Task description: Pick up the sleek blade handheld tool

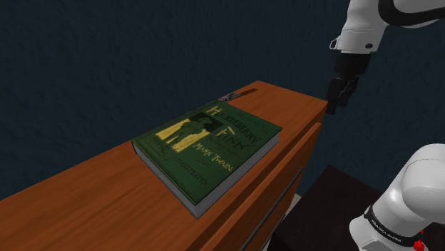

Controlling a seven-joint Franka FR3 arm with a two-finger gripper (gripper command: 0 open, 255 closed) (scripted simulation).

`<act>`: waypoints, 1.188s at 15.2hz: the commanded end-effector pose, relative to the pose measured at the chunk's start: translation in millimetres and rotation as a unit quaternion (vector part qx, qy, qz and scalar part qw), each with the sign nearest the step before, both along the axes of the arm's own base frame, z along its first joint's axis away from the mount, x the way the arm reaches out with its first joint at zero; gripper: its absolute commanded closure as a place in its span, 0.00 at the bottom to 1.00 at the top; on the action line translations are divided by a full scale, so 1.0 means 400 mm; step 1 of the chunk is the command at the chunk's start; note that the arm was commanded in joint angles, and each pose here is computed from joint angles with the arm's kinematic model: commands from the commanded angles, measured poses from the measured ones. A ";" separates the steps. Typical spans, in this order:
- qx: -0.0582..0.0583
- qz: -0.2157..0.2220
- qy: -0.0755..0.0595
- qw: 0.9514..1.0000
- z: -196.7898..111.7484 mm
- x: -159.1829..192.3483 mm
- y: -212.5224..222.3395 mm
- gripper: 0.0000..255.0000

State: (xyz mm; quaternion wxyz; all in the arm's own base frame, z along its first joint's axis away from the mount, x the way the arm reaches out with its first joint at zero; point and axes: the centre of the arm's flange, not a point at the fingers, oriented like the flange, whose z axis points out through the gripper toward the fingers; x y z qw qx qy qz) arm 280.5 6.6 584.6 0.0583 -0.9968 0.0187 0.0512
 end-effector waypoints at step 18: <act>-0.039 -0.384 0.030 0.922 0.004 0.457 0.286 0.00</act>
